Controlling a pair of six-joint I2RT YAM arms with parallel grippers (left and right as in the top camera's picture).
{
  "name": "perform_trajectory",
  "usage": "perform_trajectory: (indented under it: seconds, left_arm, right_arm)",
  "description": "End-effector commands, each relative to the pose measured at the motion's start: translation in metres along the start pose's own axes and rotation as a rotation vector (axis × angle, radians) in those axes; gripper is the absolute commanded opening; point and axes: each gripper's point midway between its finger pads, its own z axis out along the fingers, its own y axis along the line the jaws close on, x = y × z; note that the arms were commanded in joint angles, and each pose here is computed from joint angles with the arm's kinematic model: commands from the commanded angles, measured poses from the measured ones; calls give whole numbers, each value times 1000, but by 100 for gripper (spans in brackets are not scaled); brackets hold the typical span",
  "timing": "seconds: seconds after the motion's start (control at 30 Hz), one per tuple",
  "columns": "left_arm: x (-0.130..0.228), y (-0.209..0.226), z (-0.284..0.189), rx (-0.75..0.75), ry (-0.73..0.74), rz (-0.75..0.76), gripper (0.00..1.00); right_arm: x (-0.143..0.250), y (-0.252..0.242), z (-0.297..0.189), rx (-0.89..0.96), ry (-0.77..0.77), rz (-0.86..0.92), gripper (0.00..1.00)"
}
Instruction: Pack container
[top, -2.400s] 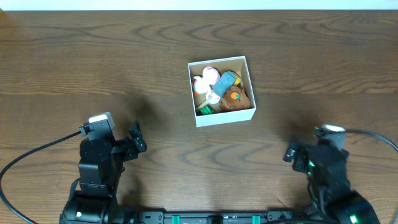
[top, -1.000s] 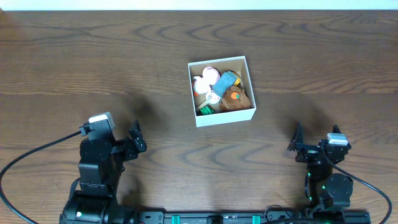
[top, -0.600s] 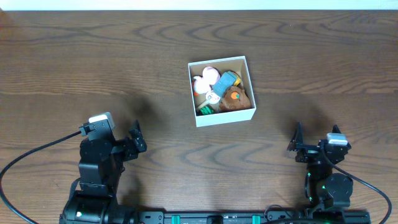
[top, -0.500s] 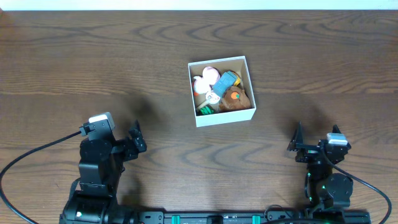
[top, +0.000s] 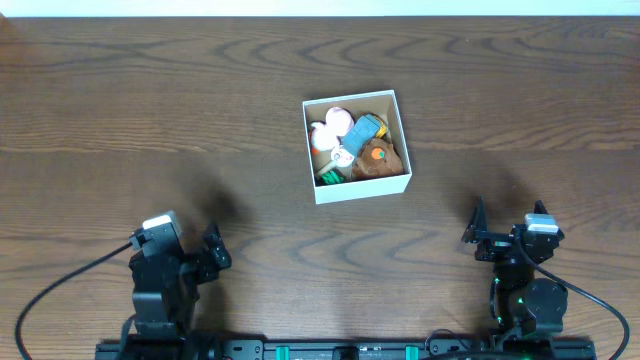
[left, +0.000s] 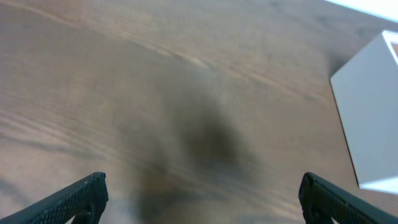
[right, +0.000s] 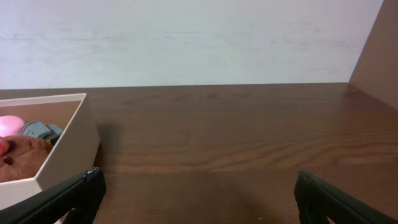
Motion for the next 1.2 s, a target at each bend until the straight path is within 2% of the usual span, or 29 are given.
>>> perform_trajectory:
  seconds: [0.0, 0.2, 0.37, 0.63, 1.17]
  left_arm:
    - [-7, -2, 4, 30, -98, 46, 98]
    - [-42, -15, 11, 82, -387, 164, 98]
    - [-49, -16, 13, 81, -503, 214, 98]
    - [-23, -6, 28, 49, -402, 226, 98]
    - [-22, -6, 29, 52, -397, 227, 98]
  right_arm:
    - [1, -1, 0, 3, 0, -10, 99]
    - [1, -1, 0, 3, 0, -11, 99]
    - [1, -1, 0, 3, 0, -11, 99]
    - [1, -1, 0, 3, 0, -11, 99]
    - [1, -1, 0, 3, 0, -11, 99]
